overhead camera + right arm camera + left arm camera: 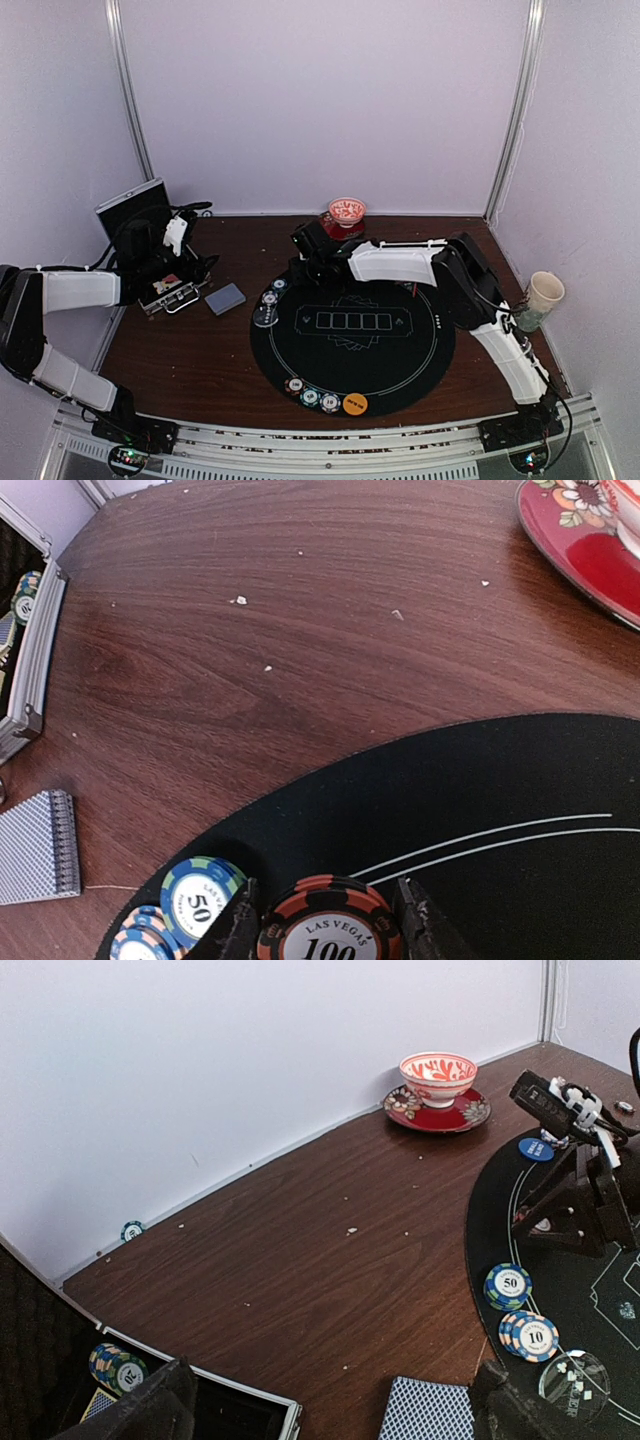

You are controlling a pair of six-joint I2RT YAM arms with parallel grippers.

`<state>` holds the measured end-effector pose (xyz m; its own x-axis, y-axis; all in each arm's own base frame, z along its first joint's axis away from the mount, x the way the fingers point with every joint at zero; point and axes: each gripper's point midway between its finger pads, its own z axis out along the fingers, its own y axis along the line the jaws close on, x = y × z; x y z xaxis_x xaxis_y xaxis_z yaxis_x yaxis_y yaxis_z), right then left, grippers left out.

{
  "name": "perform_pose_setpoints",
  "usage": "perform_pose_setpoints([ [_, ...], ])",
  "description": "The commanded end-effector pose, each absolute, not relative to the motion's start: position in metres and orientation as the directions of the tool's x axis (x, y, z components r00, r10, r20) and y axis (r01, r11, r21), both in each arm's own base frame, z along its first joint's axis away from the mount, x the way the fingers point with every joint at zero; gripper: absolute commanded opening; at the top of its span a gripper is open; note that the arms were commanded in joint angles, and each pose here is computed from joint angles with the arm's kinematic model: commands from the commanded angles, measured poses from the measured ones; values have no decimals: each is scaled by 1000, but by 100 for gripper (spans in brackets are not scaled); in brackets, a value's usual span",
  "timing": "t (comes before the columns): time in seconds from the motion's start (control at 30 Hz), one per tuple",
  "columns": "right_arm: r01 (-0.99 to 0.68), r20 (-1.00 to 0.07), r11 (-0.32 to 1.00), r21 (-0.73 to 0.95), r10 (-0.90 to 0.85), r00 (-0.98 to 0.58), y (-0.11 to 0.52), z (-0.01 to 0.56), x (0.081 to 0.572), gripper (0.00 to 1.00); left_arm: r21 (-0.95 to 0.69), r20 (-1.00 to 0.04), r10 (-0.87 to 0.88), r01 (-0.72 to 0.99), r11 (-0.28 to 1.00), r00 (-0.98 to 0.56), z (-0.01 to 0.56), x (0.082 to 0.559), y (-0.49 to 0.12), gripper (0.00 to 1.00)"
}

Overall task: Distribute texas hold em gaming equipment
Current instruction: Place the poker chips pile in the dealer area.

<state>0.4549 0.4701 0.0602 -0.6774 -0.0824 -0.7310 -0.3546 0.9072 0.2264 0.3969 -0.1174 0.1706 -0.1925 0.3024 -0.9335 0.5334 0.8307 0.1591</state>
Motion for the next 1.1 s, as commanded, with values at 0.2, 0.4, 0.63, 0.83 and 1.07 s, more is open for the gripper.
perform_pose_setpoints([
  [0.2,-362,-745,876,318,-5,-666,495,59,459,29,185,-943,300,524,831,-142,187,404,-118,98],
  [0.4,-356,-752,872,337,22,-659,502,55,465,30,185,-942,301,524,831,-145,186,405,-117,98],
  [0.63,-334,-756,882,333,38,-654,501,43,472,30,187,-942,303,525,831,-144,186,405,-118,98],
  [0.83,-328,-757,883,337,47,-652,501,41,475,31,186,-942,303,527,829,-145,185,405,-118,98],
  [1.07,-324,-755,891,316,29,-655,498,37,474,38,185,-942,302,527,830,-145,186,405,-118,98],
])
